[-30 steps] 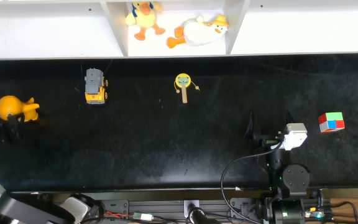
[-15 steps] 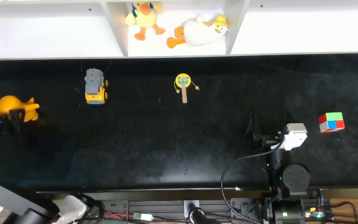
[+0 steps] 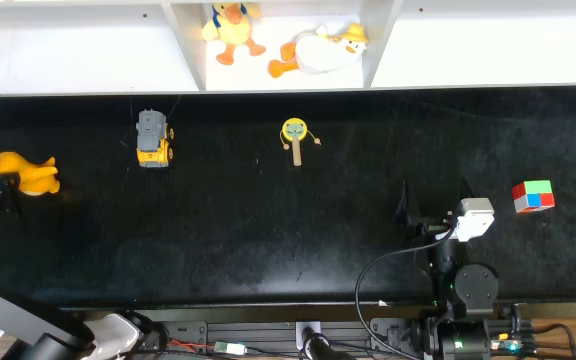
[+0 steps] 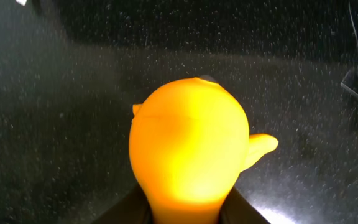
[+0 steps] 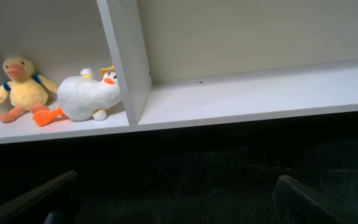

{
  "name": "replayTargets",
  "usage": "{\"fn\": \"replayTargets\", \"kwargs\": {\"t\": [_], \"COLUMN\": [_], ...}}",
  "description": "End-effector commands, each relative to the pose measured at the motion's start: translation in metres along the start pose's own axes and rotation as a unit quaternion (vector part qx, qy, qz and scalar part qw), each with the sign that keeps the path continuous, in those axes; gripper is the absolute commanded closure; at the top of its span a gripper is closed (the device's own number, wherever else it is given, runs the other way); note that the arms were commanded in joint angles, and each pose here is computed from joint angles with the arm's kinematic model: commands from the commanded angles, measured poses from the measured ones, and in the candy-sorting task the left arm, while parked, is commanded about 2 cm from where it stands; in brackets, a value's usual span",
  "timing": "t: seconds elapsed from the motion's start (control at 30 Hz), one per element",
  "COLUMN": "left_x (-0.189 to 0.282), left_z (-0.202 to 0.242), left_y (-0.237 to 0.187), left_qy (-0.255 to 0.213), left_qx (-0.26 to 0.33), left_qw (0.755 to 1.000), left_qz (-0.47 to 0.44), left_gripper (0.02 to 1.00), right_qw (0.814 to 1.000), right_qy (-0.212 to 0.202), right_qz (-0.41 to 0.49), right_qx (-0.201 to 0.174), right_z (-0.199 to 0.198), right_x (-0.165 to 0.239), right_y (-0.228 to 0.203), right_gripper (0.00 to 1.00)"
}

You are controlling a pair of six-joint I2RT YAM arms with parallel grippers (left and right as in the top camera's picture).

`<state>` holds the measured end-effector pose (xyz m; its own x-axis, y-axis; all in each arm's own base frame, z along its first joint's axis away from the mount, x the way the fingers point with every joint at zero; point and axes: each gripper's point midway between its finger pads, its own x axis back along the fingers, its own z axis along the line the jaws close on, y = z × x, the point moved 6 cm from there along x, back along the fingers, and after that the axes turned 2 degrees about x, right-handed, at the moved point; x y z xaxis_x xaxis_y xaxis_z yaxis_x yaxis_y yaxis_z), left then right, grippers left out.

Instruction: Store Toys

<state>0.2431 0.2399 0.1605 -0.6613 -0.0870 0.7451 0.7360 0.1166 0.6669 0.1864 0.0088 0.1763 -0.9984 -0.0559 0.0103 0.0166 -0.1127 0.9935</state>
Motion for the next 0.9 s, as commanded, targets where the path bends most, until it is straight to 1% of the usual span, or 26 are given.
{"fn": "replayTargets", "kwargs": {"t": [0.03, 0.3, 0.4, 0.47, 0.57, 0.73, 0.9], "left_x": [0.03, 0.073, 0.079, 0.076, 0.069, 0.057, 0.041], "left_z": [-0.002, -0.013, -0.013, -0.016, -0.024, -0.041, -0.042], "left_y": [0.026, 0.05, 0.05, 0.053, 0.058, 0.073, 0.094], "left_qy": [0.028, 0.058, 0.074, 0.085, 0.11, 0.136, 0.128], "left_qx": [0.038, 0.117, 0.163, 0.182, 0.198, 0.198, 0.204], "left_qw": [0.998, 0.985, 0.977, 0.973, 0.969, 0.965, 0.96], "left_qz": [-0.045, -0.111, -0.113, -0.11, -0.097, -0.103, -0.143], "left_gripper": [0.825, 0.827, 0.831, 0.84, 0.842, 0.831, 0.836], "right_qw": [1.0, 1.0, 1.0, 1.0, 1.0, 1.0, 1.0], "right_qy": [0.007, 0.007, 0.007, 0.007, 0.007, 0.007, 0.007], "right_qz": [0.002, 0.002, 0.002, 0.001, 0.002, 0.001, 0.002], "right_qx": [-0.004, -0.004, -0.004, -0.004, -0.004, -0.004, -0.004], "right_z": [0.002, 0.002, 0.002, 0.002, 0.002, 0.002, 0.002], "right_x": [0.0, 0.0, 0.0, 0.0, 0.0, 0.0, 0.0], "right_y": [-0.004, -0.004, -0.004, -0.004, -0.004, -0.004, -0.004], "right_gripper": [0.005, 0.005, 0.005, 0.007, 0.007, 0.007, 0.005]}}
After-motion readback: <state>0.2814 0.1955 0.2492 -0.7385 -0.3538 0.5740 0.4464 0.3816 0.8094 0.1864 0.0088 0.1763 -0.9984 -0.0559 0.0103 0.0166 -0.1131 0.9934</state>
